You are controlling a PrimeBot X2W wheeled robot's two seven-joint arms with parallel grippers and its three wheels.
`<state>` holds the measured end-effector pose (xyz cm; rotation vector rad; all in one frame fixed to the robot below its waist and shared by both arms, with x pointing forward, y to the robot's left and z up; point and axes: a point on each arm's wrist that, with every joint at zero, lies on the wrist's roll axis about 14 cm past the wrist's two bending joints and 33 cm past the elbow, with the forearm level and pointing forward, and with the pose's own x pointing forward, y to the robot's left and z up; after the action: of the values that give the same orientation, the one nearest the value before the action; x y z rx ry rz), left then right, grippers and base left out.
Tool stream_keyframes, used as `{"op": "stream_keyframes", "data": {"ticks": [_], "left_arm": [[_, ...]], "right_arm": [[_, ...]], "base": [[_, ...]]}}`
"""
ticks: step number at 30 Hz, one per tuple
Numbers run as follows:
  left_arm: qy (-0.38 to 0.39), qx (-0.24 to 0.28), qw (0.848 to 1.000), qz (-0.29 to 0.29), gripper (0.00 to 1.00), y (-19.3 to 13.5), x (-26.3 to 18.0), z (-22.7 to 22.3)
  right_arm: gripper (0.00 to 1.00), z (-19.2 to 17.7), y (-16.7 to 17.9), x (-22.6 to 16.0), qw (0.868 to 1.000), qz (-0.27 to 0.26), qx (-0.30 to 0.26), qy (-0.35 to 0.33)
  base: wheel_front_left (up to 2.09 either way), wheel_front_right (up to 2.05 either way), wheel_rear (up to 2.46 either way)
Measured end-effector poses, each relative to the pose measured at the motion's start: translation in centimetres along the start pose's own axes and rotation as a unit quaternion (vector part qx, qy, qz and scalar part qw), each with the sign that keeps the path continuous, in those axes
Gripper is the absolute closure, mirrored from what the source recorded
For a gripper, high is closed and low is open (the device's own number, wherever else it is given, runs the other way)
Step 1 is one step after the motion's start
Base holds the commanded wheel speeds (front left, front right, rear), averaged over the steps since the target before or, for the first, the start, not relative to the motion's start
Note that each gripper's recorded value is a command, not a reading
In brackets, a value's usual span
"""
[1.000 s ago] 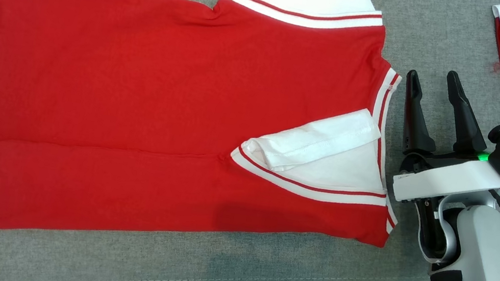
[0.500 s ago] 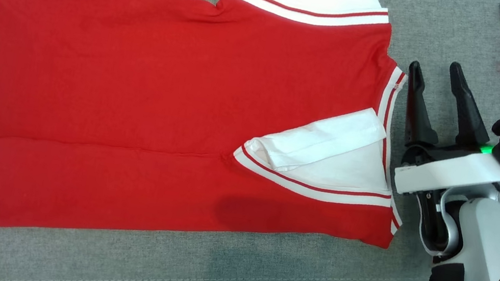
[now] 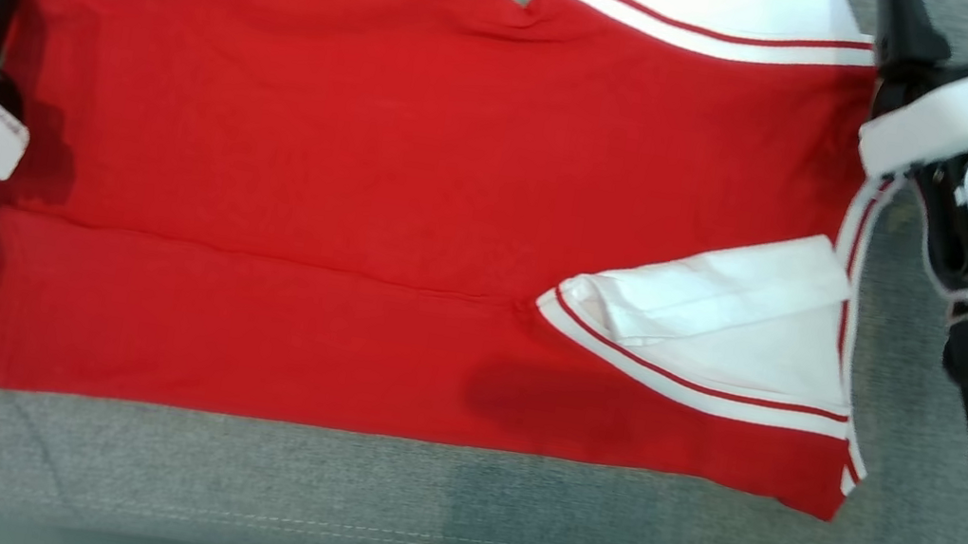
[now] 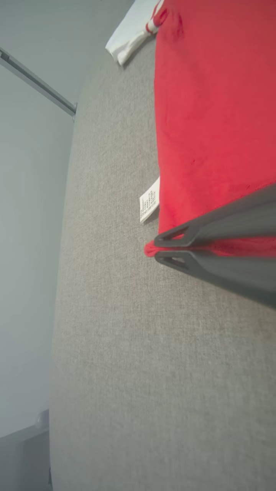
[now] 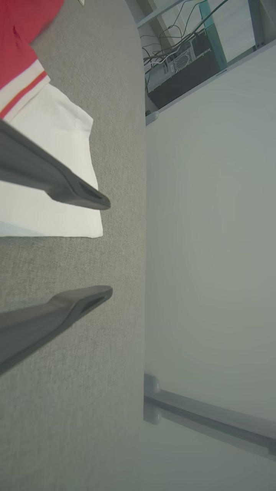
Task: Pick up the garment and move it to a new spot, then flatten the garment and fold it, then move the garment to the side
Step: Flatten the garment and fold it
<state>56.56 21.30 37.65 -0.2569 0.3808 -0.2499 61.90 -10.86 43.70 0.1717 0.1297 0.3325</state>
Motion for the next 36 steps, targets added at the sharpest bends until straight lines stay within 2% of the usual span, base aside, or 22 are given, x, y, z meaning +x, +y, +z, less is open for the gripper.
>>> {"op": "stream_keyframes", "data": {"ticks": [5, 11, 19, 20, 21, 22, 23, 24, 31, 36], "left_arm": [[-0.009, 0.000, 1.000, -0.005, 1.00, -0.6, 0.0, 0.2], [-0.004, 0.001, 1.000, -0.005, 1.00, -0.9, 0.2, -0.5], [0.008, 0.005, 1.000, -0.003, 1.00, -0.6, 0.4, -1.5], [0.010, 0.004, 1.000, -0.001, 1.00, -0.5, 0.3, -1.6], [0.011, 0.004, 1.000, -0.001, 1.00, -0.5, 0.3, -1.7], [0.011, 0.004, 1.000, 0.000, 1.00, -0.4, 0.4, -1.7], [0.009, 0.005, 1.000, -0.001, 1.00, -0.4, 0.5, -1.6], [0.007, 0.005, 1.000, -0.002, 1.00, -0.5, 0.7, -1.4], [-0.002, -0.001, 1.000, -0.010, 1.00, -1.2, 1.3, -0.9], [-0.015, -0.004, 1.000, -0.013, 1.00, -1.5, 1.5, 0.0]], "right_arm": [[0.00, -1.3, 0.3, 2.4, 0.999, 0.010, 0.001, 0.047], [0.00, -4.9, 0.9, 4.7, 0.991, 0.023, 0.001, 0.129], [0.00, -6.1, 1.8, 7.1, 0.987, 0.037, -0.012, 0.157], [0.07, -6.3, 1.8, 7.2, 0.986, 0.039, -0.015, 0.162], [0.40, -6.4, 1.9, 7.3, 0.985, 0.041, -0.016, 0.166], [0.58, -6.4, 2.1, 7.4, 0.985, 0.043, -0.017, 0.169], [0.85, -6.5, 2.2, 7.5, 0.984, 0.045, -0.016, 0.171], [1.00, -6.5, 2.3, 7.6, 0.984, 0.047, -0.013, 0.171], [1.00, -5.7, 2.2, 7.3, 0.986, 0.049, -0.006, 0.162], [1.00, -3.8, 1.6, 7.0, 0.993, 0.041, 0.006, 0.112]], "base": [[0.00, 0.00, 0.00], [0.00, 0.00, 0.00], [0.00, 0.00, 0.00], [0.00, 0.00, 0.00], [0.00, 0.00, 0.00], [0.00, 0.00, 0.00], [0.00, 0.00, 0.00], [0.00, 0.00, 0.00], [0.00, 0.00, 0.00], [0.00, 0.00, 0.00]]}}
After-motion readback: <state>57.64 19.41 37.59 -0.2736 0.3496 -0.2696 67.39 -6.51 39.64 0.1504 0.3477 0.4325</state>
